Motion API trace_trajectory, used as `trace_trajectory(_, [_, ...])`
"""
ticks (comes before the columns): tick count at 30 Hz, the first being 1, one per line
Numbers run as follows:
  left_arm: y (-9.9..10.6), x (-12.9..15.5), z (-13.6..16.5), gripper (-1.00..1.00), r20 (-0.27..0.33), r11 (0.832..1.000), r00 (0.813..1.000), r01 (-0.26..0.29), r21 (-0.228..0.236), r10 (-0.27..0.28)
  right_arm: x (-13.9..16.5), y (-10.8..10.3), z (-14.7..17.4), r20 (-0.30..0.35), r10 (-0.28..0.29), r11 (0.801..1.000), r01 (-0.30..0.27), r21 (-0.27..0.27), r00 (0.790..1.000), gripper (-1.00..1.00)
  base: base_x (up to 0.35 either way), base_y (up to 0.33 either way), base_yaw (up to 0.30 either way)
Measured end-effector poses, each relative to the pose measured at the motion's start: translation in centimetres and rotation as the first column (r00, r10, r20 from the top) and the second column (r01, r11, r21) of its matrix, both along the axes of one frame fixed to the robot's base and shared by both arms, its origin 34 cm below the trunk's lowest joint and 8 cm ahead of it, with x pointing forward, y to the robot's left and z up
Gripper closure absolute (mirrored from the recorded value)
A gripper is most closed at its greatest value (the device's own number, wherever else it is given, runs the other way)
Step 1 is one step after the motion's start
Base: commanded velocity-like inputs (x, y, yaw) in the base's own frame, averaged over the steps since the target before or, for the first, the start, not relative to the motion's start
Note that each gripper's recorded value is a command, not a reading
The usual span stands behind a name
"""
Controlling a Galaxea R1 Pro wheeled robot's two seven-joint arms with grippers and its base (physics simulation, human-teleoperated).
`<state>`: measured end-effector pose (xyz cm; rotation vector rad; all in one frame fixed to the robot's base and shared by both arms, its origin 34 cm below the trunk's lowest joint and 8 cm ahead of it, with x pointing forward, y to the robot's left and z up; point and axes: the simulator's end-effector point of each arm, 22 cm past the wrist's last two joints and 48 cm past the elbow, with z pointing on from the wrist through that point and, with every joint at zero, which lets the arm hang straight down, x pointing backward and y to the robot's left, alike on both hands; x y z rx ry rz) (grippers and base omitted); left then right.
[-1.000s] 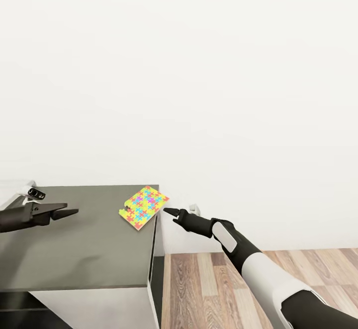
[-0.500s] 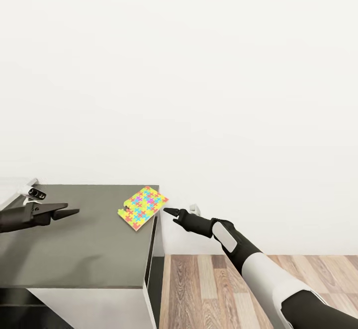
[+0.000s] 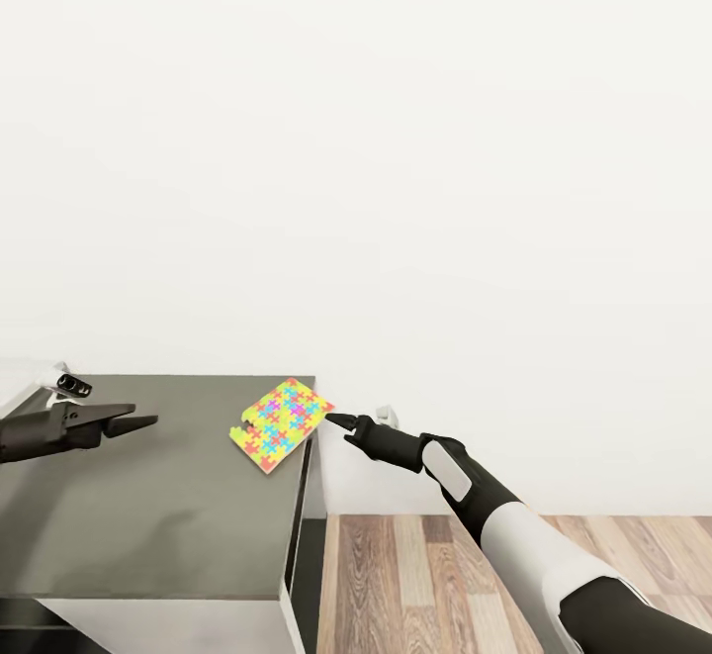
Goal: Put all the toys in the child's room - the three board games (two on the bed and one on the table), the two jigsaw puzzles on the table, and the tennis ball on the table - inside the toy box on the table in the child's room.
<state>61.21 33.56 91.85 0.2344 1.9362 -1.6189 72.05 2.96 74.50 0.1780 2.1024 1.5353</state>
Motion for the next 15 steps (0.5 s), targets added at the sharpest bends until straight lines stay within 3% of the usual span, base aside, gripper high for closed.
trace_trajectory(15, [0.00, 0.01, 0.01, -1.00, 0.000, 1.000, 1.000, 0.000, -0.001, 0.000, 0.00, -0.01, -0.03, 0.000, 0.000, 1.000, 0.000, -0.001, 1.000, -1.00, 0.012, 0.000, 0.000])
